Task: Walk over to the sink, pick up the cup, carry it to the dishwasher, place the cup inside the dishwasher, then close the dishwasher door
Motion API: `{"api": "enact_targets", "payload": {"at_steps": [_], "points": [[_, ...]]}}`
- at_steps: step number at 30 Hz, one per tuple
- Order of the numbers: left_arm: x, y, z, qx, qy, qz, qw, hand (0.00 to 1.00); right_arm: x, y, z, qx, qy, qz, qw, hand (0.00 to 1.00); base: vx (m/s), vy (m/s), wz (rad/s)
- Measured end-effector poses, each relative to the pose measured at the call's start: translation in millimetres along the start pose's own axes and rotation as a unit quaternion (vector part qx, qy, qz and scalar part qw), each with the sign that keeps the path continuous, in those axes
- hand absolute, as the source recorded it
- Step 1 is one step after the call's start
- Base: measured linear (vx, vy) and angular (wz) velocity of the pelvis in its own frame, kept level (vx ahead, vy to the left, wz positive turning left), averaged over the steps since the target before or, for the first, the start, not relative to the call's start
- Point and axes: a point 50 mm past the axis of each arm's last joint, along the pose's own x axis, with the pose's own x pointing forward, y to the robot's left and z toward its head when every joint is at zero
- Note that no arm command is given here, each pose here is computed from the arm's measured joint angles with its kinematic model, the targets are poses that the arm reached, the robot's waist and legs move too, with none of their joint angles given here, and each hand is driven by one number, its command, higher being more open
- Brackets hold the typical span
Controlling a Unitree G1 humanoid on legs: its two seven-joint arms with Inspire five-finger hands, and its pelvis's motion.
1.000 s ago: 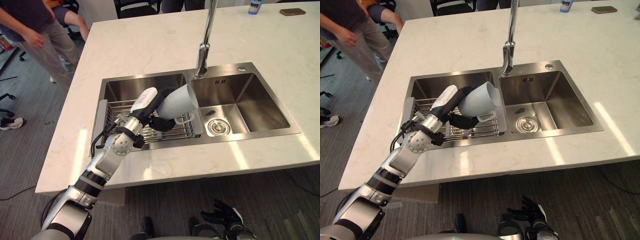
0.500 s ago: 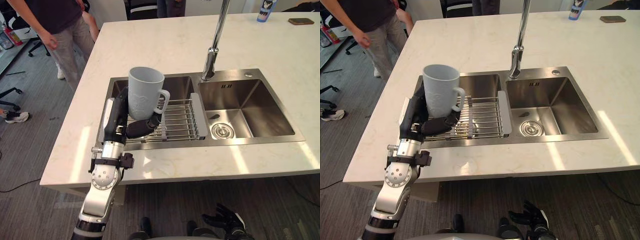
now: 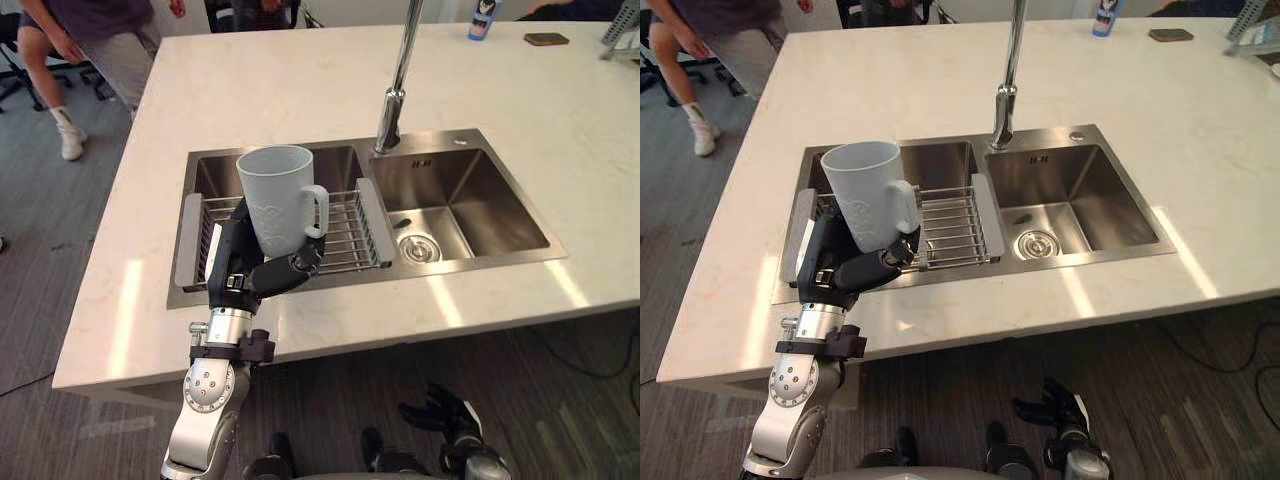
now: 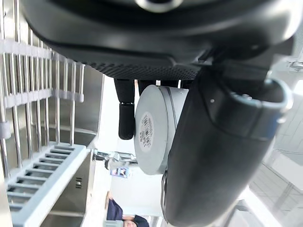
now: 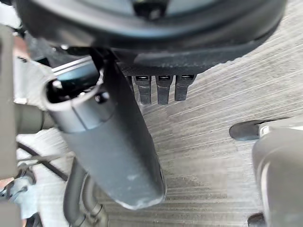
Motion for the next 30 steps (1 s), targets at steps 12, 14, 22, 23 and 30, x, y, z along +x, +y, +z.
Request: {"api": "enact_targets", "payload": {"at_steps": [12,14,22,23,30], "points": [[0,-15,14,-0.041,-0.040,0.003,0.998,0.30,12,13,23,-0.029,-0.026,0.020,0.999,0.90,-0.19,-0.072,0.32],[0,-23,14,-0.051,-0.039,-0.015,0.998,0.30,8,4,16,-0.028,-0.018,0.001,0.999,0.90,-0.27,-0.104,0.80],[13,-37,13,-0.081,-0.054,-0.049,0.994,0.30,-2,-18,-1,-0.028,0.005,-0.036,0.999,0.90,-0.13,0.077,0.36],[14,-34,8,-0.073,-0.045,-0.046,0.995,0.30,-3,-12,-6,-0.022,0.010,-0.027,0.999,0.90,-0.06,0.151,-0.01],[5,-21,-20,-0.055,0.023,-0.020,0.998,0.30,-6,-1,-25,-0.020,0.047,-0.018,0.999,0.90,-0.03,0.063,0.02]]}}
